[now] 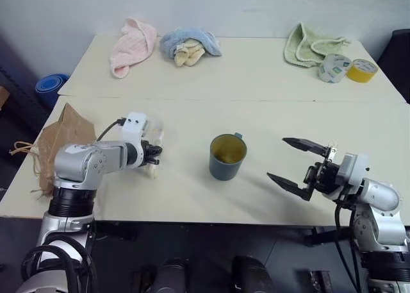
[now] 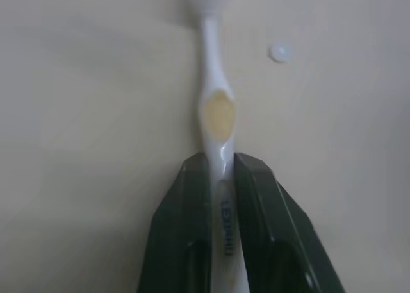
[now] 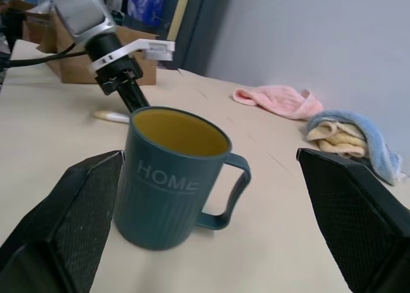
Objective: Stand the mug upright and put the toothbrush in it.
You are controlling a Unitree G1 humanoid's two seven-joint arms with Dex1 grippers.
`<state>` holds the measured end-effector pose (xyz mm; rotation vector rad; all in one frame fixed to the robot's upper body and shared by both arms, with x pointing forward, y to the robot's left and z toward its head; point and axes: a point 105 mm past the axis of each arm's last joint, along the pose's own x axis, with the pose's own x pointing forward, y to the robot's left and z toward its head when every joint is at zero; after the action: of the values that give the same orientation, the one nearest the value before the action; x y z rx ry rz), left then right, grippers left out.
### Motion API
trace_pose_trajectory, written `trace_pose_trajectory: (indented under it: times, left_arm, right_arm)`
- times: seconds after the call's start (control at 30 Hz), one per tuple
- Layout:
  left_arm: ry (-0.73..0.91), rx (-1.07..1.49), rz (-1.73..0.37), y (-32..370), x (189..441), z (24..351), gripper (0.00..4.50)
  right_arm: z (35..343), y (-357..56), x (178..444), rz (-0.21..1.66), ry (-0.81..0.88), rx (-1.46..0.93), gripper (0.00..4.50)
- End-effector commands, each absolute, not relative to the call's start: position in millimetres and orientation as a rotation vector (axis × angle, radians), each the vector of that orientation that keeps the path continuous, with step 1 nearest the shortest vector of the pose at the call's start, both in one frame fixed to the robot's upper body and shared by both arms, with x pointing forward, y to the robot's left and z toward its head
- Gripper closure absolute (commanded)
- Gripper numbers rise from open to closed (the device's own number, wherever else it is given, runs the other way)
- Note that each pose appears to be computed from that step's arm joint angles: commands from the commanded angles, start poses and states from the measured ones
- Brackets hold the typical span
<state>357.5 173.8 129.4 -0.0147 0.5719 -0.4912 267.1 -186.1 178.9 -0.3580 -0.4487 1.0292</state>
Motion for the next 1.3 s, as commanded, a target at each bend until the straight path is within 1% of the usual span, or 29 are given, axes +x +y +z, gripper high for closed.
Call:
trace_pose_trajectory:
  times: [0.03,0.07,0.13,0.17,0.2,0.27,0.33,0.4,0.47,0.5,0.63,0.77,0.83,0.93,1.0,1.03,1.07,1.13,1.2,1.23,1.3]
  left_arm:
    - [0.278,-0.101,-0.633,174,359,170,4.35]
    - [0.199,-0.104,-0.645,178,359,180,4.35]
    - [-0.092,-0.097,-0.747,175,349,221,4.35]
    - [-0.202,-0.111,-0.803,171,341,237,4.35]
    - [-0.296,-0.181,-0.87,164,332,253,4.35]
    - [-0.394,-0.245,-1.007,145,317,269,4.35]
    - [-0.414,-0.15,-1.15,114,304,267,4.35]
    - [-0.466,-0.157,-1.274,82,297,270,4.35]
    - [-0.514,-0.21,-1.317,63,299,275,4.35]
    - [-0.524,-0.222,-1.323,58,300,275,4.35]
    - [-0.509,-0.185,-1.385,35,303,256,4.35]
    - [-0.478,-0.151,-1.363,24,310,233,4.35]
    - [-0.481,-0.148,-1.349,23,312,229,3.61]
    - [-0.476,-0.157,-1.347,22,310,227,2.77]
    - [-0.475,-0.169,-1.359,23,306,228,2.08]
    - [-0.467,-0.161,-1.352,27,305,227,1.85]
    - [-0.463,-0.16,-1.341,33,303,228,1.46]
    - [-0.428,-0.152,-1.328,51,299,224,0.88]
    - [-0.379,-0.094,-1.263,75,299,213,0.26]
    - [-0.357,-0.057,-1.227,87,298,207,0.02]
    - [-0.302,0.059,-1.139,111,298,192,0.02]
  right_arm:
    - [194,-203,262,0.98,-0.476,-0.394,0.0]
    - [195,-204,260,0.978,-0.47,-0.4,0.0]
    - [196,-214,257,0.946,-0.457,-0.421,0.0]
    - [197,-220,255,0.926,-0.449,-0.424,0.0]
    - [197,-226,253,0.907,-0.438,-0.433,0.0]
    - [196,-234,250,0.884,-0.419,-0.441,0.0]
    - [196,-237,249,0.869,-0.415,-0.446,0.0]
    - [196,-237,249,0.844,-0.426,-0.455,0.0]
    - [197,-232,248,0.825,-0.445,-0.441,0.0]
    - [198,-230,248,0.821,-0.45,-0.435,0.0]
    - [199,-220,246,0.816,-0.459,-0.429,0.0]
    - [197,-224,244,0.778,-0.46,-0.432,0.0]
    - [194,-227,244,0.766,-0.456,-0.431,0.0]
    - [185,-235,244,0.759,-0.442,-0.428,0.0]
    - [179,-239,245,0.756,-0.437,-0.427,0.0]
    - [176,-241,246,0.758,-0.433,-0.425,0.0]
    - [173,-243,246,0.763,-0.43,-0.423,0.0]
    - [168,-246,248,0.778,-0.421,-0.418,0.0]
    - [164,-247,250,0.802,-0.411,-0.417,0.0]
    - [162,-247,251,0.811,-0.405,-0.417,0.0]
    - [160,-247,255,0.834,-0.396,-0.421,0.0]
